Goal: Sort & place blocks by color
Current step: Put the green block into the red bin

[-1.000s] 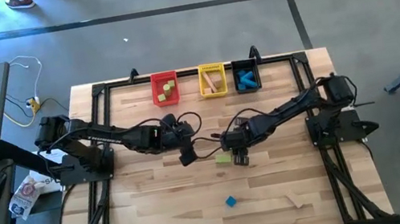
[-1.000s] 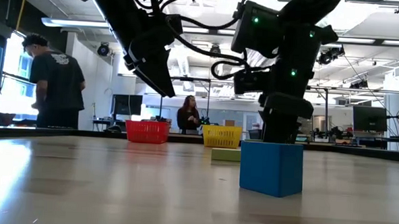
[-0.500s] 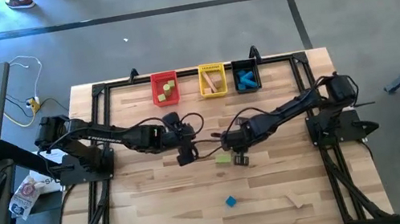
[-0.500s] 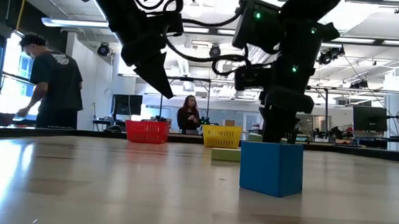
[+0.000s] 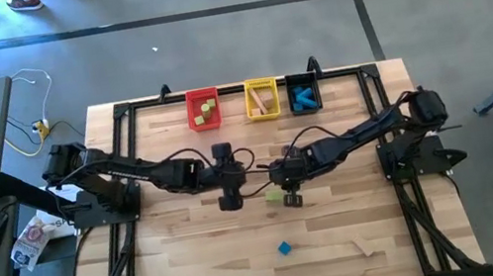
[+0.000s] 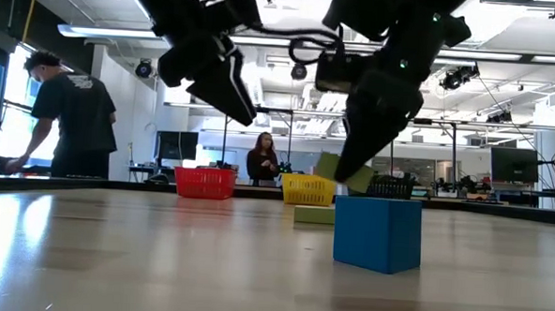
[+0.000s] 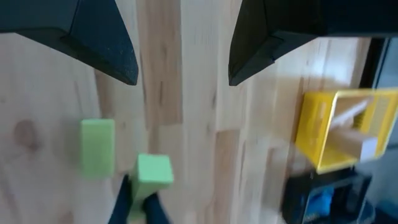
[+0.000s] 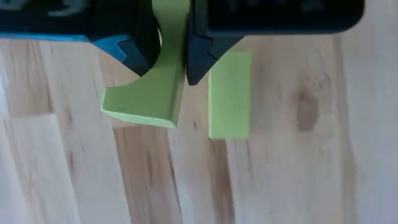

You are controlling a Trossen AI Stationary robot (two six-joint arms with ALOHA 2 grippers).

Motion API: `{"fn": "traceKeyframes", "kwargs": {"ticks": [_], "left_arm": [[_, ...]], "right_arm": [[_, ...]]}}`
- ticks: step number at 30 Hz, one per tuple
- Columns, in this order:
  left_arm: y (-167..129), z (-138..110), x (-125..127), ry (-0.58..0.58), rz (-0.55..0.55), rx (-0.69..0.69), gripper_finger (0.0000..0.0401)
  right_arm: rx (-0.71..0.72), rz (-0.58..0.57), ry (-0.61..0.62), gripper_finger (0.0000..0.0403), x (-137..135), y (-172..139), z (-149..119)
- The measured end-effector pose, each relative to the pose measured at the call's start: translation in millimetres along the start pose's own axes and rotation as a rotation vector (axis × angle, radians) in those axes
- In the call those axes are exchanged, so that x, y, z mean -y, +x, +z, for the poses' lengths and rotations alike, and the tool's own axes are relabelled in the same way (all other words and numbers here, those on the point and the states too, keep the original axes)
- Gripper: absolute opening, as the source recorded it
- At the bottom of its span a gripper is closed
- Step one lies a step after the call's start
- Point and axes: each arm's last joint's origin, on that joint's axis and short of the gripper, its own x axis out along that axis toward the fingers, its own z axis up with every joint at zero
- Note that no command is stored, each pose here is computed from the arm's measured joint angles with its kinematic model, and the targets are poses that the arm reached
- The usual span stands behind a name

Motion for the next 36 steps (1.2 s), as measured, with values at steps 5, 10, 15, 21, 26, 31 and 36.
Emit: {"fn": "traceKeyframes", "kwargs": {"ticks": [5,10,15,21,26,31,36], "left_arm": [[-4.3,7.4,9.2,0.043,-0.012,0.070,0.0236],[-6.9,11.8,14.2,-0.027,-0.023,0.112,0.0236],[-8.9,13.0,18.3,-0.060,-0.034,0.124,0.0236],[-11.0,17.2,21.9,-0.089,-0.064,0.166,0.0236],[-11.4,19.4,22.8,-0.115,-0.109,0.190,0.0236],[-11.5,19.9,22.7,-0.125,-0.110,0.195,0.0236],[-11.5,20.0,22.7,-0.125,-0.110,0.195,0.0236]], "right_arm": [[0.057,0.023,-0.029,0.0032,-4.3,-3.3,5.1],[0.114,0.007,-0.088,0.0031,-12.2,-7.7,12.5],[0.176,-0.024,-0.162,0.0032,-22.1,-17.2,24.5],[0.224,-0.039,-0.213,0.0031,-29.2,-25.5,34.6],[0.253,-0.029,-0.246,0.0031,-31.9,-27.5,38.0],[0.283,-0.018,-0.294,0.0031,-37.1,-29.0,39.4],[0.314,-0.005,-0.300,0.0031,-38.6,-30.0,42.2]]}}
